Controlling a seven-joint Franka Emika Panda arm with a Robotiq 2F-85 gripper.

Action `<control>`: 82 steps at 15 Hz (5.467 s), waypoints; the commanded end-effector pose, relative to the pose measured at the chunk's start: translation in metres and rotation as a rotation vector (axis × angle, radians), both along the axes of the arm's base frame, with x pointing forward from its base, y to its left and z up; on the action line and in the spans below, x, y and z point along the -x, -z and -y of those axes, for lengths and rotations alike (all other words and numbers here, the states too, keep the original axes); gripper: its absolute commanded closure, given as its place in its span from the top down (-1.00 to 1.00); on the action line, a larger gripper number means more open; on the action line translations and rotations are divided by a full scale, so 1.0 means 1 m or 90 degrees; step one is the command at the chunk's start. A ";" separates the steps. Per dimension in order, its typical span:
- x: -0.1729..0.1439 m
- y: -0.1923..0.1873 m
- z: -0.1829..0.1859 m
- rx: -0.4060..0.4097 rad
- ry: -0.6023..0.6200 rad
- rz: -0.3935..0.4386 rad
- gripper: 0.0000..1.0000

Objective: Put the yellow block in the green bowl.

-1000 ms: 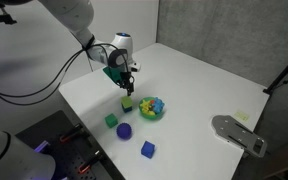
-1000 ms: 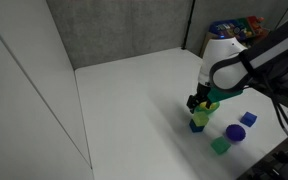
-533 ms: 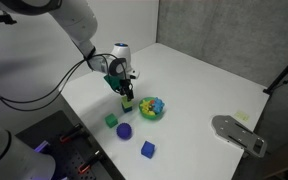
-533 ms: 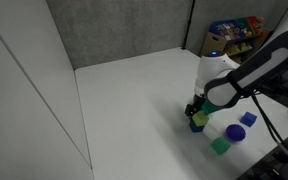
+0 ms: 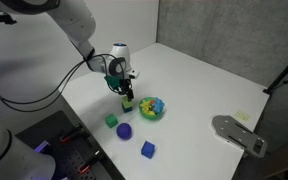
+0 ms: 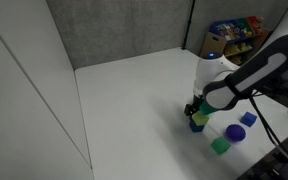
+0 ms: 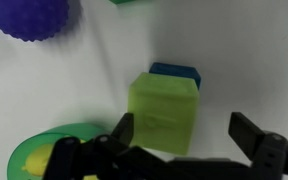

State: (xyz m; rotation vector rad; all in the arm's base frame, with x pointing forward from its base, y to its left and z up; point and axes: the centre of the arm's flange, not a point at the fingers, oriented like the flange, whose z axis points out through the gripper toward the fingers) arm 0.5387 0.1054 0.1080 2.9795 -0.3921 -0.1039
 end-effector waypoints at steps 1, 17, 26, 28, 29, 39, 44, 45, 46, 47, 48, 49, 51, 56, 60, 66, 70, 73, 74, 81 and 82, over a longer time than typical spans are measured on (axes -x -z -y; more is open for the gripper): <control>0.009 -0.027 -0.002 0.011 -0.001 0.005 1.00; 0.020 -0.002 0.001 0.071 -0.027 -0.009 0.46; 0.013 -0.053 0.013 0.065 -0.021 0.015 -0.44; 0.004 -0.069 0.024 0.073 -0.007 0.029 -0.45; -0.002 -0.075 0.034 0.080 0.001 0.036 -0.45; -0.041 -0.070 0.106 0.138 0.073 0.067 -0.45; -0.050 -0.053 0.102 0.157 0.085 0.079 -0.45; -0.050 -0.051 0.101 0.158 0.086 0.079 -0.45; -0.050 -0.049 0.100 0.158 0.088 0.078 -0.45; -0.049 -0.049 0.100 0.157 0.088 0.078 0.03; -0.048 -0.050 0.100 0.157 0.089 0.078 0.55; -0.046 -0.052 0.101 0.154 0.091 0.078 0.57; -0.044 -0.054 0.102 0.152 0.091 0.079 0.86; -0.040 -0.056 0.102 0.147 0.091 0.075 1.00; -0.040 -0.067 0.097 0.130 0.086 0.071 1.00; -0.042 -0.106 0.079 0.074 0.067 0.057 1.00; -0.028 -0.136 0.087 0.053 0.034 -0.015 1.00; -0.005 -0.166 0.098 0.028 -0.012 -0.064 1.00; 0.002 -0.175 0.101 0.014 -0.026 -0.077 1.00; 0.059 -0.271 0.107 -0.053 -0.086 -0.124 1.00; 0.066 -0.287 0.107 -0.047 -0.081 -0.121 1.00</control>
